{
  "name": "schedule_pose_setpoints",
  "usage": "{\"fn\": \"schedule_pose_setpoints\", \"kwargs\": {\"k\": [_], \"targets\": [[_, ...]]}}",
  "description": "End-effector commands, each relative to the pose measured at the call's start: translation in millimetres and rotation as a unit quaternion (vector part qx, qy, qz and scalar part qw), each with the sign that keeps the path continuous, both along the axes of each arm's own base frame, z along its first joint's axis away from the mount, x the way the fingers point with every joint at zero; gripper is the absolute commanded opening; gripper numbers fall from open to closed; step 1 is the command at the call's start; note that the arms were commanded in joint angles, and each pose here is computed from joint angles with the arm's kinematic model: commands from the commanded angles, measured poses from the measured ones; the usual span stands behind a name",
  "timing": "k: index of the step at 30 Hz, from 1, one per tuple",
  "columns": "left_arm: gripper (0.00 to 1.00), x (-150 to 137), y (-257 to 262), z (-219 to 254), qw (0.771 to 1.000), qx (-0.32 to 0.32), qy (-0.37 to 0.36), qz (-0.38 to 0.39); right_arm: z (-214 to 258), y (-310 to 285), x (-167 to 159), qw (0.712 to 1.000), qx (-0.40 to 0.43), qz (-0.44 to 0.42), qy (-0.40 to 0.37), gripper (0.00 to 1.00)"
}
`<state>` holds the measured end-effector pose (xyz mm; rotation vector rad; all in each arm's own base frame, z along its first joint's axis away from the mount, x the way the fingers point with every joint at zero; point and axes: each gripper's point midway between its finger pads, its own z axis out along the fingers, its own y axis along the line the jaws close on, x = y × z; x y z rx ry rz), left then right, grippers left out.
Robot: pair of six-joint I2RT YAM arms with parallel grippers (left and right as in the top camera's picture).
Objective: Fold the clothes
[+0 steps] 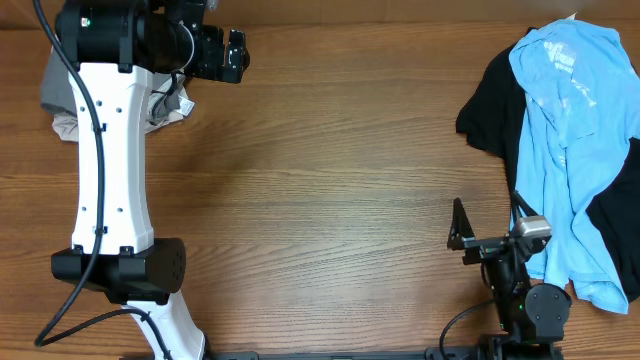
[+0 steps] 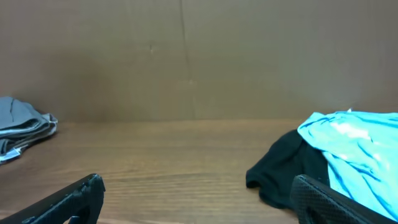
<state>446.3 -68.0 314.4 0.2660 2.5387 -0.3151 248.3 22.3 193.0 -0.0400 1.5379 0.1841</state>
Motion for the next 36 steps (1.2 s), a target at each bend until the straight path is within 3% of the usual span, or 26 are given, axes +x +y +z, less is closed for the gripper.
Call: {"fn": "schedule_pose_setpoints", "kwargs": {"k": [1, 36], "targets": [[1.00, -4, -1, 12, 1.000, 0.002, -0.016, -0.006, -8, -4, -2, 1.000, -0.002, -0.010, -0.001, 1.00], [1.00, -4, -1, 12, 1.000, 0.002, -0.016, -0.006, -21, -5, -3, 1.000, -0.001, -0.015, 0.024, 1.00]]}}
